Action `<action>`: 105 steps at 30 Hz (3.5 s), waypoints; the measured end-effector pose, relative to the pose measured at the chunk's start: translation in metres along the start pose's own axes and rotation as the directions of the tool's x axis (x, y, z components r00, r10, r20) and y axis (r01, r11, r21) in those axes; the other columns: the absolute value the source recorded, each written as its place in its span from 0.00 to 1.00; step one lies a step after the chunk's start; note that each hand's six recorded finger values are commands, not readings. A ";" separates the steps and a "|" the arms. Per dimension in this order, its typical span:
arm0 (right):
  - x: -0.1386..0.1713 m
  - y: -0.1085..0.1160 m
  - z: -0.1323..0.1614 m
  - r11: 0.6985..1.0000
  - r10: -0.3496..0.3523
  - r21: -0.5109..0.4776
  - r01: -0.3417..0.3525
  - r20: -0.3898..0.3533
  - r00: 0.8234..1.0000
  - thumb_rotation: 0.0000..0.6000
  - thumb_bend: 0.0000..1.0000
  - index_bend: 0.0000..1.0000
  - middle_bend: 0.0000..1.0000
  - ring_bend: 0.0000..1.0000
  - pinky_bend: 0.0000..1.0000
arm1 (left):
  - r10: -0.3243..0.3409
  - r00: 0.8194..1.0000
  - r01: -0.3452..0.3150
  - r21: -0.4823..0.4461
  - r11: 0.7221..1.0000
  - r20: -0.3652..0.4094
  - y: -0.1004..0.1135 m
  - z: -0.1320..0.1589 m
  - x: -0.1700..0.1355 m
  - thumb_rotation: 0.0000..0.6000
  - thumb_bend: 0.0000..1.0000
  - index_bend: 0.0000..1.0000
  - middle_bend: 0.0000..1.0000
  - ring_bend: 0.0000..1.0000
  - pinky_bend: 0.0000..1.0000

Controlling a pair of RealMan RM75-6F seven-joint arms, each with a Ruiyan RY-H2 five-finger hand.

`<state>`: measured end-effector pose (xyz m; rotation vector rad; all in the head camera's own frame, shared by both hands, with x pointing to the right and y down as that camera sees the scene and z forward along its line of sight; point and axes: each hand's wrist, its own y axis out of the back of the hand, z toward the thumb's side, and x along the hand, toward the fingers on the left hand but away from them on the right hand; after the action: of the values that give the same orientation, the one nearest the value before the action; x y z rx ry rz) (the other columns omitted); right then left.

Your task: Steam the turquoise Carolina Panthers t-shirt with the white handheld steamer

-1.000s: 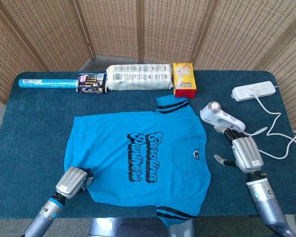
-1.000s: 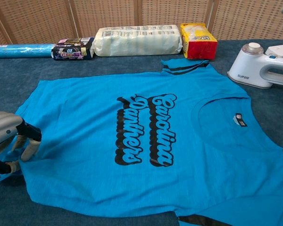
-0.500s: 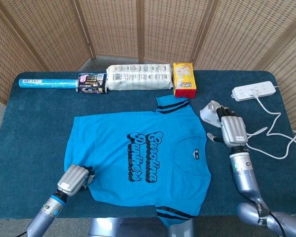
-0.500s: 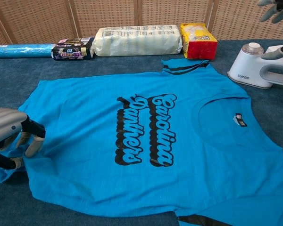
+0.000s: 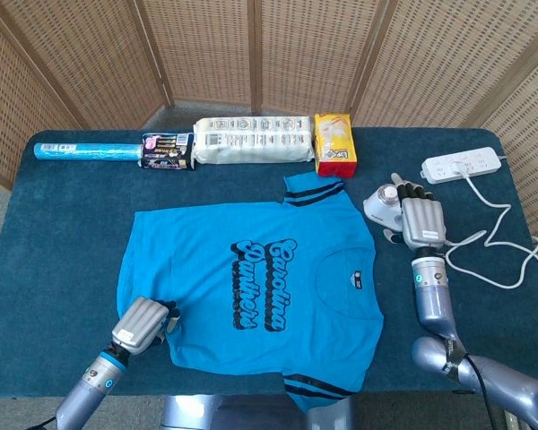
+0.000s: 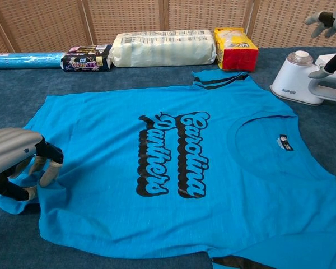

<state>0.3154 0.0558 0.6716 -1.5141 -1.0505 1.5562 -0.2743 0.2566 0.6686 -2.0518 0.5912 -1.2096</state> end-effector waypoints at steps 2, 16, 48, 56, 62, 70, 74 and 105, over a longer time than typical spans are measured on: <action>-0.003 -0.003 -0.003 1.000 0.002 0.016 -0.002 0.011 1.000 0.99 0.22 0.05 0.19 0.19 0.27 | -0.001 1.000 0.001 -0.001 1.000 -0.002 0.000 0.000 0.000 1.00 0.42 0.72 0.69 0.65 0.72; -0.019 -0.024 -0.025 0.993 0.020 0.116 -0.031 0.087 0.996 0.98 0.23 0.09 0.21 0.20 0.28 | -0.009 1.000 0.009 -0.009 1.000 -0.008 -0.002 0.000 0.001 1.00 0.42 0.72 0.69 0.65 0.72; -0.039 -0.058 -0.040 0.973 -0.008 0.229 -0.033 0.177 0.984 0.99 0.40 0.29 0.36 0.37 0.41 | -0.011 1.000 0.011 -0.017 1.000 -0.011 -0.002 0.001 0.003 1.00 0.42 0.72 0.69 0.65 0.72; -0.046 -0.058 -0.044 0.960 -0.026 0.277 -0.031 0.199 0.980 0.99 0.40 0.31 0.39 0.39 0.43 | -0.011 1.000 0.010 -0.021 1.000 -0.015 -0.002 0.001 0.003 1.00 0.42 0.72 0.69 0.65 0.72; -0.050 -0.060 -0.051 0.951 -0.026 0.305 -0.045 0.226 0.974 0.99 0.40 0.36 0.43 0.45 0.48 | -0.015 1.000 0.015 -0.025 1.000 -0.016 -0.002 0.001 0.003 1.00 0.42 0.72 0.69 0.65 0.72; -0.054 -0.063 -0.046 0.943 -0.030 0.331 -0.045 0.216 0.976 1.00 0.41 0.52 0.57 0.61 0.62 | -0.018 1.000 0.018 -0.032 0.999 -0.020 -0.003 0.002 0.003 1.00 0.42 0.72 0.69 0.65 0.72; -0.056 -0.064 -0.037 0.954 -0.030 0.300 -0.025 0.179 0.983 1.00 0.39 0.60 0.67 0.71 0.66 | -0.019 1.000 0.019 -0.033 0.999 -0.020 -0.003 0.002 0.003 1.00 0.42 0.72 0.69 0.65 0.72; -0.049 -0.043 -0.032 0.994 -0.055 -0.092 0.065 0.108 0.993 1.00 0.37 0.72 0.79 0.85 0.79 | 0.010 0.999 -0.011 -0.015 1.000 -0.036 0.006 -0.007 0.002 1.00 0.41 0.72 0.69 0.65 0.72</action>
<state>0.3483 0.0318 0.7315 -1.4625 -1.2346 1.5779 -0.2799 0.2489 0.6676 -2.0408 0.6288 -1.2419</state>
